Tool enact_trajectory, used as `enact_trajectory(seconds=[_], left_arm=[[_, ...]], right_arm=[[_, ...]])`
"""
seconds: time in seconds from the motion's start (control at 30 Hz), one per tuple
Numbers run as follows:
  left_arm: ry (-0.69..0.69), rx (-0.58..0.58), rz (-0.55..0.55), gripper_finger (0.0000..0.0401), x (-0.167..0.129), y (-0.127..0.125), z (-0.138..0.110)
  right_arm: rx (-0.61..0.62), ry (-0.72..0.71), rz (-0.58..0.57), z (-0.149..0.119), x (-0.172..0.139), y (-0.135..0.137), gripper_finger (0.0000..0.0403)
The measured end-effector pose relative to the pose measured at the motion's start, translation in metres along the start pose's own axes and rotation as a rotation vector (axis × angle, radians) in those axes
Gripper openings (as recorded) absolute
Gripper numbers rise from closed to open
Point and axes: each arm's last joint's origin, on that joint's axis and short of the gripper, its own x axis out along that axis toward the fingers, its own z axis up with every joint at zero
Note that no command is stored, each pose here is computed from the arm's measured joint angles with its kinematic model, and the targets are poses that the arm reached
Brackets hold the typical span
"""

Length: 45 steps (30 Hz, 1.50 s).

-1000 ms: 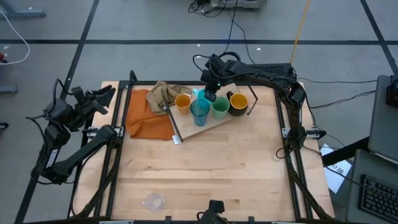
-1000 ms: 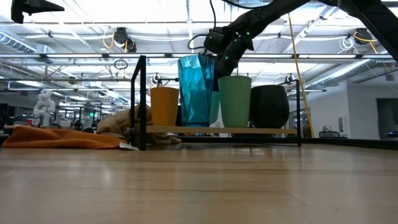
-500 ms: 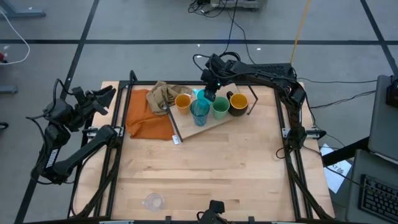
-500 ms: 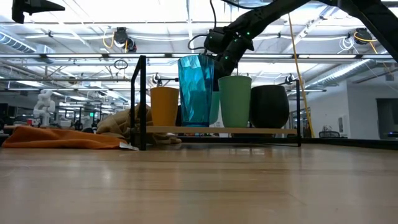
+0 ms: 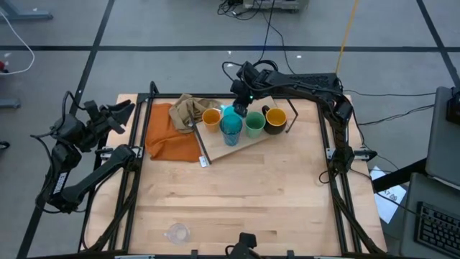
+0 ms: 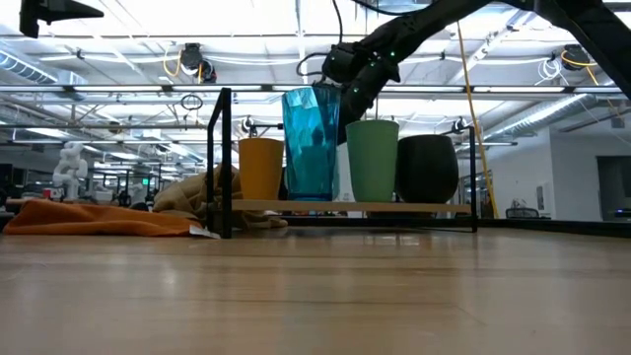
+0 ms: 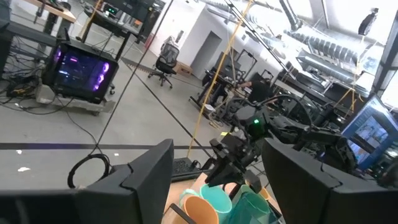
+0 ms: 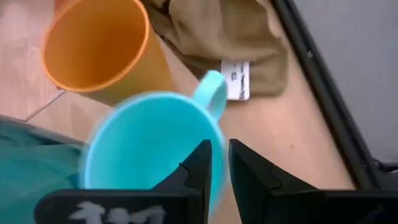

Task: Stack small to large cups/mugs on shelf
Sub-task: Put the blue mug on the shelf, then put the transparent mug on the shelf

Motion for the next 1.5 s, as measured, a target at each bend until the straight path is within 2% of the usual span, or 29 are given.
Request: enact_trajectory(seconds=[0.1,0.4,0.8,1.0,1.2,1.37,1.5], left_arm=[[0.004,-0.001,-0.006,0.0243,0.0,0.0,0.0],[0.008,-0.005,-0.006,0.0243,0.0,0.0,0.0],[0.022,-0.007,0.004,0.0243,0.0,0.001,-0.002],[0.021,-0.006,0.004,0.0244,0.0,0.001,-0.002],[-0.004,0.008,-0.008,0.0243,0.0,-0.001,0.001],[-0.046,0.014,-0.034,0.0243,0.0,-0.003,0.005],[-0.041,0.007,-0.069,0.0243,0.0,-0.005,0.005]], right_arm=[[0.008,0.034,0.006,-0.004,0.005,0.0,0.0045],[-0.014,0.003,0.004,-0.001,0.01,0.0,0.0051],[-0.003,-0.088,-0.042,0.011,-0.016,0.001,0.0152],[-0.107,-0.275,-0.138,0.03,-0.067,0.011,0.0166],[-0.226,-0.567,-0.173,0.049,-0.147,0.046,0.0154],[-0.168,-0.697,-0.124,0.04,-0.21,0.079,0.0146],[-0.133,-0.727,0.012,0.026,-0.241,0.104,0.0144]])
